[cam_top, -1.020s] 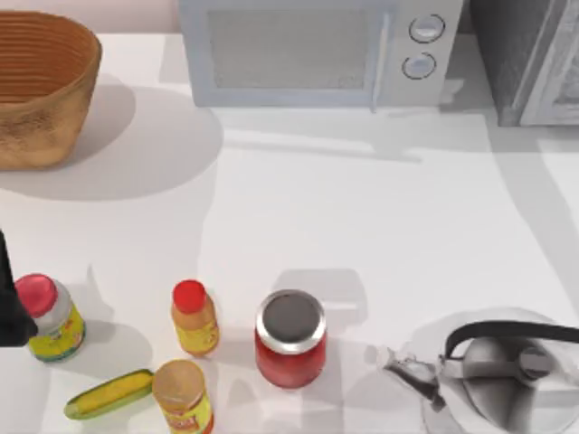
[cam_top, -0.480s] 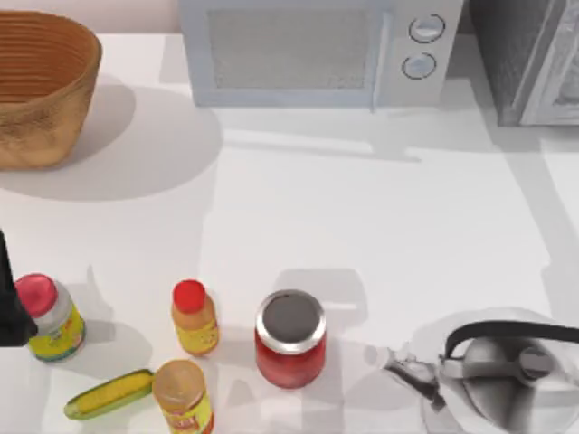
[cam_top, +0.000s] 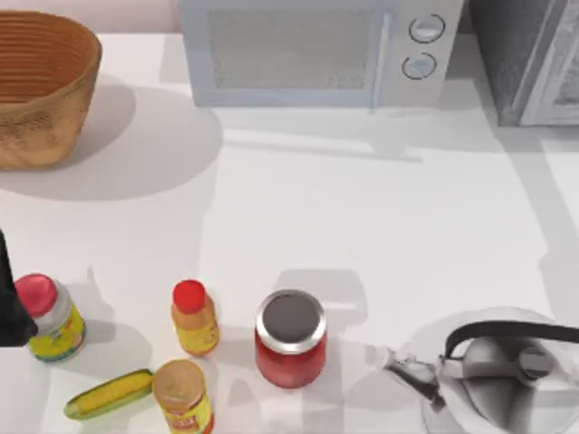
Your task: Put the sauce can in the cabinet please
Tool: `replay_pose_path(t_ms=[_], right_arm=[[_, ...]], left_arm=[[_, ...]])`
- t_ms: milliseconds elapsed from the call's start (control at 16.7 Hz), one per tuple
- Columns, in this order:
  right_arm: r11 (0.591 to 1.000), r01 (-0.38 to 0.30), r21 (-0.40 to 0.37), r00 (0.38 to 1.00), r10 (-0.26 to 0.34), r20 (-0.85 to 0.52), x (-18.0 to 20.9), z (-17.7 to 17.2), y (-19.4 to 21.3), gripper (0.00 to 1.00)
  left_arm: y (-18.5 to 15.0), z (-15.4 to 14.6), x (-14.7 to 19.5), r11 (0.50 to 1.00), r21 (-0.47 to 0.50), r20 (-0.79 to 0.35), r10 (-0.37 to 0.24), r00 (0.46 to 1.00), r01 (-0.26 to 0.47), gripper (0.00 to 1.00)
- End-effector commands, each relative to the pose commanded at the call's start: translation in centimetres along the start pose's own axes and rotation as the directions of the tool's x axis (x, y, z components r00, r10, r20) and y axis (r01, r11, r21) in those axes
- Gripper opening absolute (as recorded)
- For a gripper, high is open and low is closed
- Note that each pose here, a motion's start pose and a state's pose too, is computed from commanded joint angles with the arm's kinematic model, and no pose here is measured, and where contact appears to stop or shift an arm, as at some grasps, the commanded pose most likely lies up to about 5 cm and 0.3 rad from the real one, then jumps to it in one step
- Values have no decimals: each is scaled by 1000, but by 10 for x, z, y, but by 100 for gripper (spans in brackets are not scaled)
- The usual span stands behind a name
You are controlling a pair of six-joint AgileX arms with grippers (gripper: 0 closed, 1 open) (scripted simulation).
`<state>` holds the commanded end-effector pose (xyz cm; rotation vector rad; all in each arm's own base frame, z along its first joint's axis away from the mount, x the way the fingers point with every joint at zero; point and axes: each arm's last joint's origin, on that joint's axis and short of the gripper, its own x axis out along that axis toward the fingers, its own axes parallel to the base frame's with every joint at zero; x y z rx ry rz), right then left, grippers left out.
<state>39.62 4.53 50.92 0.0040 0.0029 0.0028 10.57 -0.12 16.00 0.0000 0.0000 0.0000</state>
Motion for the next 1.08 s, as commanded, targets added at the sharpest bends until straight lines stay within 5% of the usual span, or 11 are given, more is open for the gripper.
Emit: replay_pose_path(t_ms=[720, 1080], right_arm=[[1000, 0, 0, 1000, 0, 0, 0, 0, 0, 98], [1000, 0, 0, 1000, 0, 0, 0, 0, 0, 100]], left_arm=[[0, 0, 0, 1000, 0, 0, 0, 1000, 0, 100], [0, 0, 0, 1000, 0, 0, 0, 1000, 0, 100]])
